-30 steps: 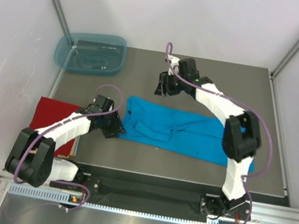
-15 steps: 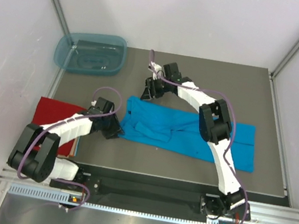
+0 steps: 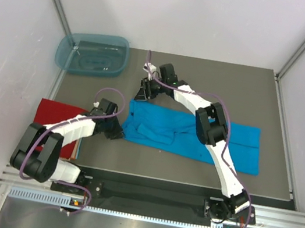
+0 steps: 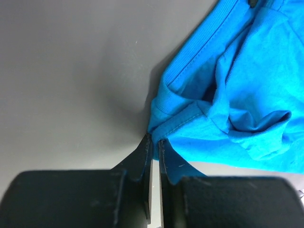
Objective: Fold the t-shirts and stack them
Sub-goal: Fold the tshirt
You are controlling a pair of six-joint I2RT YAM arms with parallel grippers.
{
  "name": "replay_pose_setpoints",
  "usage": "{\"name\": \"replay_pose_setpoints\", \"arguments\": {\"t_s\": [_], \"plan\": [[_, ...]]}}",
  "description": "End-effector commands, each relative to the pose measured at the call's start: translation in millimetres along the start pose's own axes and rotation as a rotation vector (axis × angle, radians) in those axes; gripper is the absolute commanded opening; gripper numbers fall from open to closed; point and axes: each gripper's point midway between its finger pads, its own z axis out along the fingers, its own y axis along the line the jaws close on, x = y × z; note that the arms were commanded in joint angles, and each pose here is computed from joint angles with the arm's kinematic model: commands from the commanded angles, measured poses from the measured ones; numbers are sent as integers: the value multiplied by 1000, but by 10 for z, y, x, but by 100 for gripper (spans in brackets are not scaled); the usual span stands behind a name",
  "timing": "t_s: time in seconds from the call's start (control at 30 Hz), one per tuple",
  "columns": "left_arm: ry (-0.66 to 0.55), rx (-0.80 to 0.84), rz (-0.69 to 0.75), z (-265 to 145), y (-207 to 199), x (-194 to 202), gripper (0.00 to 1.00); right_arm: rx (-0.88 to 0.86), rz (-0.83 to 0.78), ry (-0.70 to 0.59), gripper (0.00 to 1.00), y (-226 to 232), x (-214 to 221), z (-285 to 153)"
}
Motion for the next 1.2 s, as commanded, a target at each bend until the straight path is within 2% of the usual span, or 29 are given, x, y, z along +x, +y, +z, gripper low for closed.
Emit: {"name": "replay_pose_setpoints", "arguments": {"t_s": [0.0, 0.1, 0.13, 0.2, 0.23, 0.43, 0.57, 0.67, 0.7, 0.8, 0.87, 0.93, 1.0, 1.17], "plan": [[-41, -63, 11, 29, 97, -100, 0, 6, -3, -8, 46, 1, -9, 150], [-53, -61, 15, 36, 85, -132, 0, 50, 4, -14, 31, -75, -21, 140], [-66, -68, 17, 50, 73, -176, 0, 66, 12, -17, 21, -111, -25, 127], [-76, -67, 28, 67, 43, -224, 0, 93, 25, -48, 11, -197, -103, 84], [-82, -63, 36, 89, 14, -258, 0, 103, 49, -62, 1, -225, -133, 70], [-199, 33, 85, 200, -331, -629, 0, 189, 136, -256, 0, -491, -600, -220], [-272, -14, 172, 381, -567, -1074, 0, 319, 152, -407, 0, -805, -985, -558], [-276, -50, 233, 607, -829, -1429, 9, 381, 217, -509, 0, -1098, -1151, -807], [-282, -62, 232, 666, -887, -1532, 17, 392, 239, -534, 0, -1182, -1179, -863], [-313, -76, 230, 806, -1151, -1901, 29, 433, 313, -621, 0, -1523, -1256, -1069], [-342, -91, 237, 827, -1307, -2128, 49, 488, 354, -676, 0, -1790, -1302, -1249], [-382, -121, 249, 784, -1400, -2338, 54, 544, 385, -721, 0, -2015, -1320, -1482], [-407, -110, 267, 733, -1498, -2435, 55, 613, 436, -765, 0, -2213, -1286, -1683], [-431, -5, 297, 551, -1737, -2458, 57, 741, 560, -883, 0, -2631, -1167, -2359]]}}
